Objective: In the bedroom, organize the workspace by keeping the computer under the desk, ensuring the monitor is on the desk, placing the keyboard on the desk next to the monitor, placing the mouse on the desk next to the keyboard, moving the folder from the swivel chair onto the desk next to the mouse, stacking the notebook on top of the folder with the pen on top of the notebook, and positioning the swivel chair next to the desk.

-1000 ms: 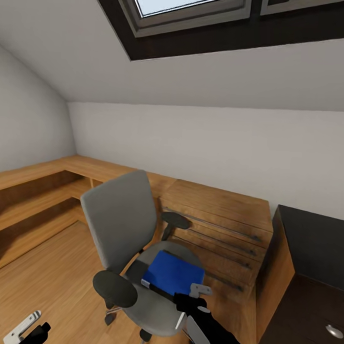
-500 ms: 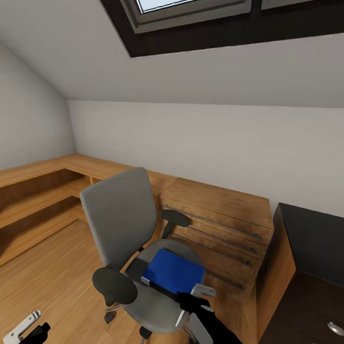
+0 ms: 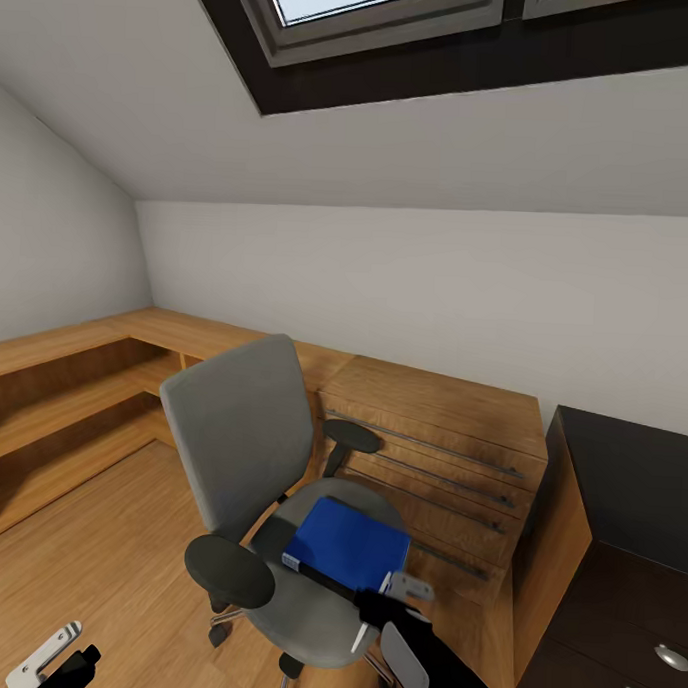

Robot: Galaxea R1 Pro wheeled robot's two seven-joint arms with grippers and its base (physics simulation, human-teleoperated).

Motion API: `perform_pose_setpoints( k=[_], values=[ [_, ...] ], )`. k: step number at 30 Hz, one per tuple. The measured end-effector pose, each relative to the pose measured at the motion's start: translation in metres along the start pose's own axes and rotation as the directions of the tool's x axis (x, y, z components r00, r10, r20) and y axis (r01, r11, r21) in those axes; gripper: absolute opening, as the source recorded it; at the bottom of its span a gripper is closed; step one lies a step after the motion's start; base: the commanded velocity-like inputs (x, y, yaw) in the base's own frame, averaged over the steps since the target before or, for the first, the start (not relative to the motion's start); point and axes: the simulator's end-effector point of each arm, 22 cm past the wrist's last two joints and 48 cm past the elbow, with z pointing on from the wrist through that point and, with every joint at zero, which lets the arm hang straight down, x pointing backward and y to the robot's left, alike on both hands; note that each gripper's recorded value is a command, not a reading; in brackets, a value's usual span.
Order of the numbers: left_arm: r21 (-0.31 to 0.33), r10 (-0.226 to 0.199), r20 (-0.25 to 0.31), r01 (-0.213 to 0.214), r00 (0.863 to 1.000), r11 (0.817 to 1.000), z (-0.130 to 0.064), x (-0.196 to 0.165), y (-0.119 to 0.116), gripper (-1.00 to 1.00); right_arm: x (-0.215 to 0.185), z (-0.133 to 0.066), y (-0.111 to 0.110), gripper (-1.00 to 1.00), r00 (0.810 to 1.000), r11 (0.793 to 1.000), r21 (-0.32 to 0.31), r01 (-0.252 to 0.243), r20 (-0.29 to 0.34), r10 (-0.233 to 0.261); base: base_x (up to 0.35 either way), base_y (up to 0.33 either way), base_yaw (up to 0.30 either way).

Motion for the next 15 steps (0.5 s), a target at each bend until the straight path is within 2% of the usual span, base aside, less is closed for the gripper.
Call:
perform_pose_setpoints(
  k=[4,15],
  values=[
    [0.0,0.0,0.0,0.0,1.0,1.0,0.0,0.0,0.0,1.0,0.0055,-0.0002,0.0009,1.0,1.0,1.0,-0.003,-0.008,-0.026,0.008,0.0,0.0,0.0],
    [0.0,-0.001,-0.001,0.001,1.0,1.0,0.0,0.0003,-0.0001,1.0,0.0075,-0.0003,0.0015,1.0,0.999,1.0,-0.005,-0.016,-0.035,0.015,0.0,0.0,0.0]
  ],
)
